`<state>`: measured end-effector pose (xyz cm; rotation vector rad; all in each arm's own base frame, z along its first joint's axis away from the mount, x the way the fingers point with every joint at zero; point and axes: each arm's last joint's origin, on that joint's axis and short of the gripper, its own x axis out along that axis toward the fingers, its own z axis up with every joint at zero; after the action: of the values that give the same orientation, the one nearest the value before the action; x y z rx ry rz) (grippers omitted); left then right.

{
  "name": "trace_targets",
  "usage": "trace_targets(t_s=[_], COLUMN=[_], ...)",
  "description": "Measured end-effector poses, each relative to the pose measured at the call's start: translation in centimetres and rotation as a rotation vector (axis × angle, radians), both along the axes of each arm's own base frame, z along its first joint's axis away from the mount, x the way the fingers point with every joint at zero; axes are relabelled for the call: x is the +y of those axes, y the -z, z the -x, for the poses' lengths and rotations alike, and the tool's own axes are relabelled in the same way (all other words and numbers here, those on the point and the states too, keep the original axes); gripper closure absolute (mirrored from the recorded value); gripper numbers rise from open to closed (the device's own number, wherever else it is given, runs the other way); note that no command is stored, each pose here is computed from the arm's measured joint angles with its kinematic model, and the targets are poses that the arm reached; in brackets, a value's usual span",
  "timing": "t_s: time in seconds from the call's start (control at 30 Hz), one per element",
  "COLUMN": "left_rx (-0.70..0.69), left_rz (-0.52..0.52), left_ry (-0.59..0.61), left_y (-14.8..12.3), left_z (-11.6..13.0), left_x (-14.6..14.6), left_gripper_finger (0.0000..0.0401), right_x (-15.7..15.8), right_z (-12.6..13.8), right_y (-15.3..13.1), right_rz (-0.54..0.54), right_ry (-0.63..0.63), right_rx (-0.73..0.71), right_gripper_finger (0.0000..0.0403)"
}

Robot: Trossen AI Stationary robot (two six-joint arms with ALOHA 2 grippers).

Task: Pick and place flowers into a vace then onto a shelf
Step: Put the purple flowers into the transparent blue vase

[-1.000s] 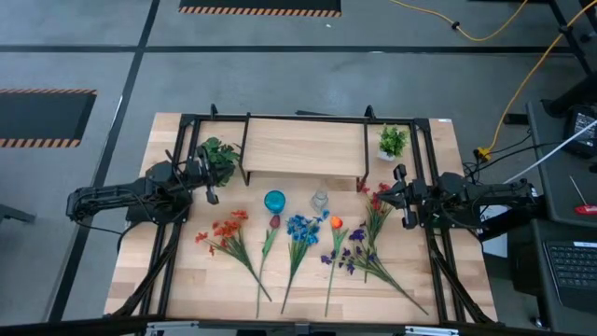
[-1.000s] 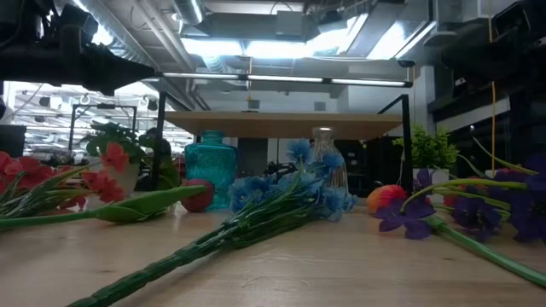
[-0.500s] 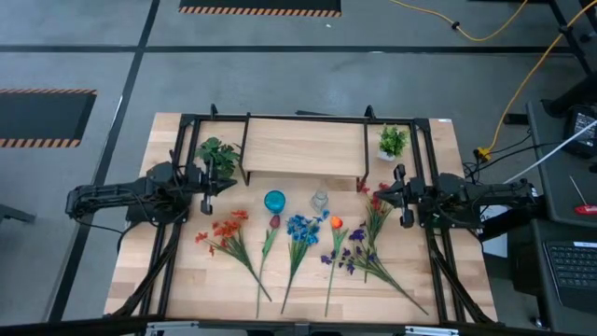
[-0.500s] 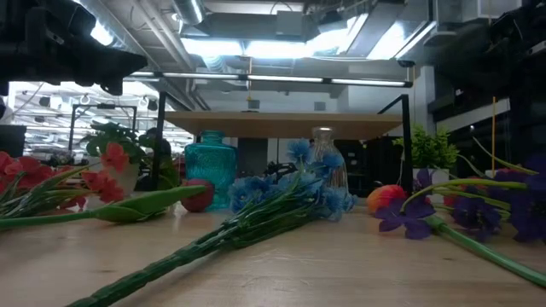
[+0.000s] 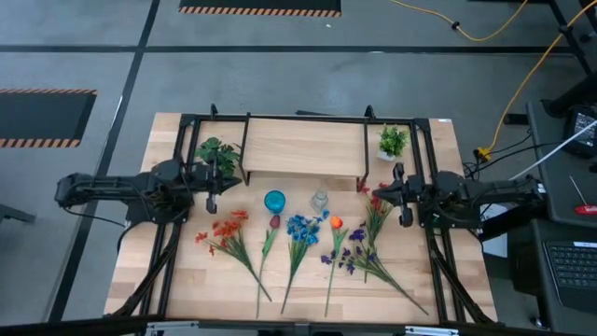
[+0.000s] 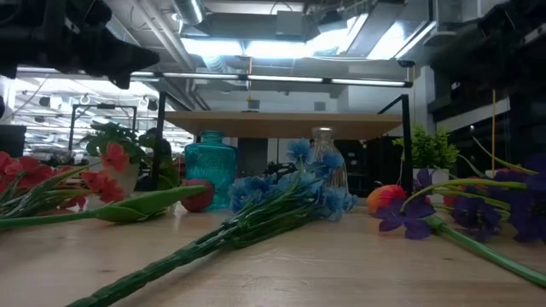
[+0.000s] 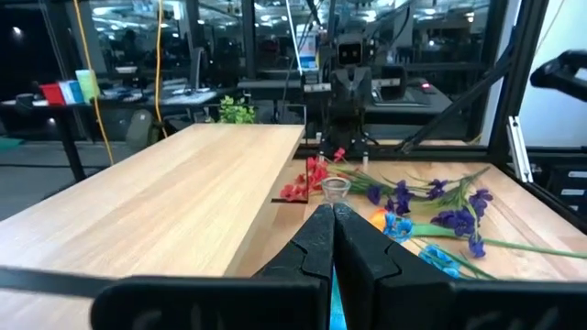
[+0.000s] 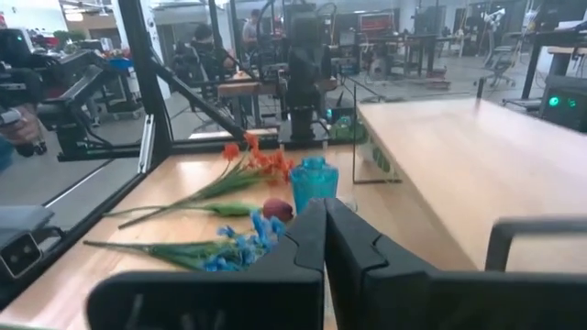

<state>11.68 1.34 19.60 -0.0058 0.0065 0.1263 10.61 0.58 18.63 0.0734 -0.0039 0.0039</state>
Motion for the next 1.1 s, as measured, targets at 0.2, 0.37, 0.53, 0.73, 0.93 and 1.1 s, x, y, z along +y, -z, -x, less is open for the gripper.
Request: trace_targets(t_s=[0.2,0.37,0.53,0.73,0.93,1.1], left_rx=[0.033,0.053,0.06,-0.003,0.007,0.056], left_rz=[0.004,0.007,-0.024,-0.096,-0.09,-0.134], left_ry=[-0.002,0.035,0.034,0.032,0.01,0.041], left_y=[-0.7,-1.3,-1.3,-2.0,-1.7,-0.9], left_z=[-1.0,-1.6,-1.9,-2.3,-3.0,-4.0], left_x=[0.1,0.1,0.1,0.2,0.3,0.3], left_gripper_finger=[0.0399,0.0398,0.0398,0.0398,0.0398,0.0398], right_x=[0.1,0.2,0.2,0.3,0.4,0.4], right_z=[-0.7,-1.4,-2.1,-2.7,-3.5,-4.4], right_y=[-2.0,-2.7,-2.7,-2.5,-3.0,-3.7], right_rz=[0.028,0.034,0.04,0.057,0.012,0.088], right_ry=[-0.001,-0.028,-0.03,-0.032,-0.035,-0.032], right_rx=[0.025,0.061,0.083,0.099,0.025,0.039], right_gripper_finger=[0.0401,0.0401,0.04,0.04,0.0401,0.0401])
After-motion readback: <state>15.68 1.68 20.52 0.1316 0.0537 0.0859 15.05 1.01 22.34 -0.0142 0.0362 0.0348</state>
